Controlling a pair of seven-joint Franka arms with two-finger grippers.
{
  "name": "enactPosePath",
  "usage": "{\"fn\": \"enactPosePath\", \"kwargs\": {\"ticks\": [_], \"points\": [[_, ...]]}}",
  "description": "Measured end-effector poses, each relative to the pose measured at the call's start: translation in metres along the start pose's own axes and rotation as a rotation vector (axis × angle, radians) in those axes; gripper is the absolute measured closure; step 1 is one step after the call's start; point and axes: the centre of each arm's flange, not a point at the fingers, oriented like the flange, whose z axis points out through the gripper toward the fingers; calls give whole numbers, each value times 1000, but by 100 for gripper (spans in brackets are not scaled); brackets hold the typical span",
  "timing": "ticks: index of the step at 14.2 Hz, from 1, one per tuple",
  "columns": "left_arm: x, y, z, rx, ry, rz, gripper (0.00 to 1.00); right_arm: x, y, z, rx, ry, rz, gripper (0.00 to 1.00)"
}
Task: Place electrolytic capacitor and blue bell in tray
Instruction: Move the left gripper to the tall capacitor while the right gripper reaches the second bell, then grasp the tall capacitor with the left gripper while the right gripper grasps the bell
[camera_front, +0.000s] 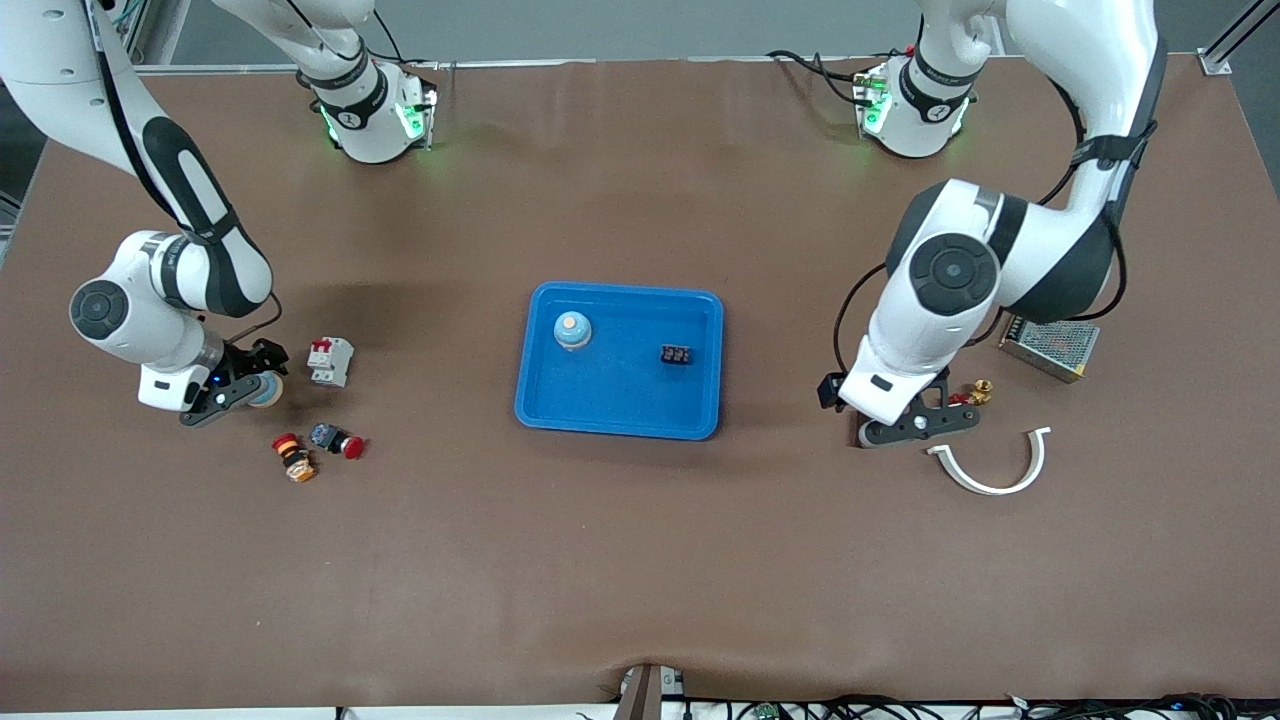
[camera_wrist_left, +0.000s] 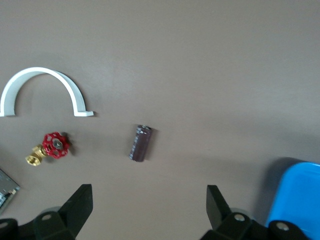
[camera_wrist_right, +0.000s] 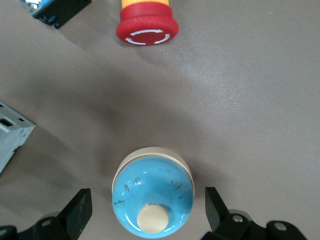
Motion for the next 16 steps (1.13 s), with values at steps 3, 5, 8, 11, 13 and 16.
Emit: {"fn": "enactPosePath", "kwargs": {"ticks": [3, 5, 8, 11, 13, 16], "points": [[-5, -3, 14, 20, -18, 117, 0, -1, 3, 3, 1, -1, 6, 0], [-3, -13, 24, 12, -12, 154, 0, 0, 7, 4, -2, 1, 9, 0], [0, -27, 45, -22, 25, 166, 0, 1, 9, 3, -4, 4, 10, 0], [-10, -26, 63, -43, 41, 177, 0, 1, 9, 3, -4, 3, 10, 0], [-13, -29, 73, -48, 41, 176, 0, 1, 9, 4, -4, 3, 10, 0], [-17, -37, 87, -62, 52, 191, 0, 1, 8, 4, -3, 3, 9, 4]]}}
